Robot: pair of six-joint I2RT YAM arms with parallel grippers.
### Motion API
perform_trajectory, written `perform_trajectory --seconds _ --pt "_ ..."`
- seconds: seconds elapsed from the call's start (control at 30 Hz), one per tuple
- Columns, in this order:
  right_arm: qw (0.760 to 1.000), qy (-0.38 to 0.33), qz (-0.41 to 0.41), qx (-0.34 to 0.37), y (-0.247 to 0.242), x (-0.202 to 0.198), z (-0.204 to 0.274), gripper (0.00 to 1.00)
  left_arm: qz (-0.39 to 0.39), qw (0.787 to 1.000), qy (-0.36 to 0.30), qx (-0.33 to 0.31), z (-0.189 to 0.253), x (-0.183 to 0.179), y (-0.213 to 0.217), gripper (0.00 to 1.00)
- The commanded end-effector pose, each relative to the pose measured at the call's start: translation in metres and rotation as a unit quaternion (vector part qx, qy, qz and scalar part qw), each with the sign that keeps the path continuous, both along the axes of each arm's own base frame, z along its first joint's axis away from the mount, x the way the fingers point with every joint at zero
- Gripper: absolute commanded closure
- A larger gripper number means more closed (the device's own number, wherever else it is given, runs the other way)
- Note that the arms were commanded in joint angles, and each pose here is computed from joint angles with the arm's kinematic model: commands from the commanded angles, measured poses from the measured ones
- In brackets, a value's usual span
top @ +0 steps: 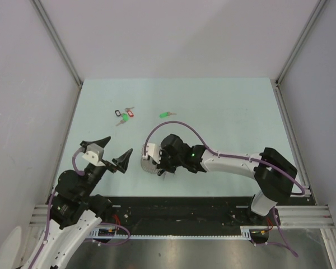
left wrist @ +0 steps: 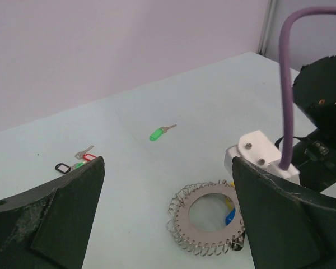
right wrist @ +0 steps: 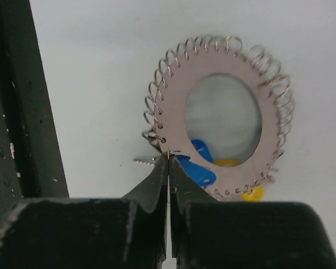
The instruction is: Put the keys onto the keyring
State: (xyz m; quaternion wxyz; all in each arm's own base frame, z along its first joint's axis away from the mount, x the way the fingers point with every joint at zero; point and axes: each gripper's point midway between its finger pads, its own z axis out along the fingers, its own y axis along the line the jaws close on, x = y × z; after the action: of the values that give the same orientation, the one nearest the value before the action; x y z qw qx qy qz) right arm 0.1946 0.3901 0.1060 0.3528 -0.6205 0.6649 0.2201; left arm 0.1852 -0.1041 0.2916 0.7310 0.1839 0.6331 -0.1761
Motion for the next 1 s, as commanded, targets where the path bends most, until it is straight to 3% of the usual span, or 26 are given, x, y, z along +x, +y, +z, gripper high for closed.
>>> perform_trajectory --seconds 0.0,0.2,0.37,0.6,0.7,0.8,0.83,0.97 --pt "0.996 0.039 -0.079 -0.033 -0.015 0.003 -0.028 1.00 0.015 1.000 0.004 -0.011 0.000 0.001 0.005 0.00" --pt "0.978 0.054 -0.196 -0.049 -0.065 0.040 -0.055 1.00 0.009 1.000 0.000 -0.013 0.002 -0.001 0.004 0.00" --pt "0.961 0.056 -0.266 -0.039 -0.097 0.059 -0.048 0.86 0.009 1.000 -0.001 -0.013 0.000 0.000 0.004 0.00" --pt "0.929 0.098 -0.351 0.073 -0.093 0.054 0.000 0.73 0.016 1.000 -0.008 -0.023 0.003 -0.001 0.007 0.00" --pt "0.916 0.118 -0.368 0.106 -0.085 0.048 0.013 0.62 0.017 0.999 -0.007 -0.026 0.002 0.000 0.007 0.00" --pt "0.888 0.158 -0.410 0.132 -0.078 0.042 0.014 0.59 0.017 0.999 -0.005 -0.027 0.002 -0.001 0.007 0.00" --pt "0.868 0.182 -0.439 0.141 -0.077 0.040 0.011 0.58 0.015 1.000 -0.005 -0.027 0.002 -0.001 0.006 0.00" --pt "0.835 0.204 -0.490 0.143 -0.077 0.038 -0.001 0.57 0.016 1.000 -0.004 -0.027 0.002 -0.001 0.007 0.00"
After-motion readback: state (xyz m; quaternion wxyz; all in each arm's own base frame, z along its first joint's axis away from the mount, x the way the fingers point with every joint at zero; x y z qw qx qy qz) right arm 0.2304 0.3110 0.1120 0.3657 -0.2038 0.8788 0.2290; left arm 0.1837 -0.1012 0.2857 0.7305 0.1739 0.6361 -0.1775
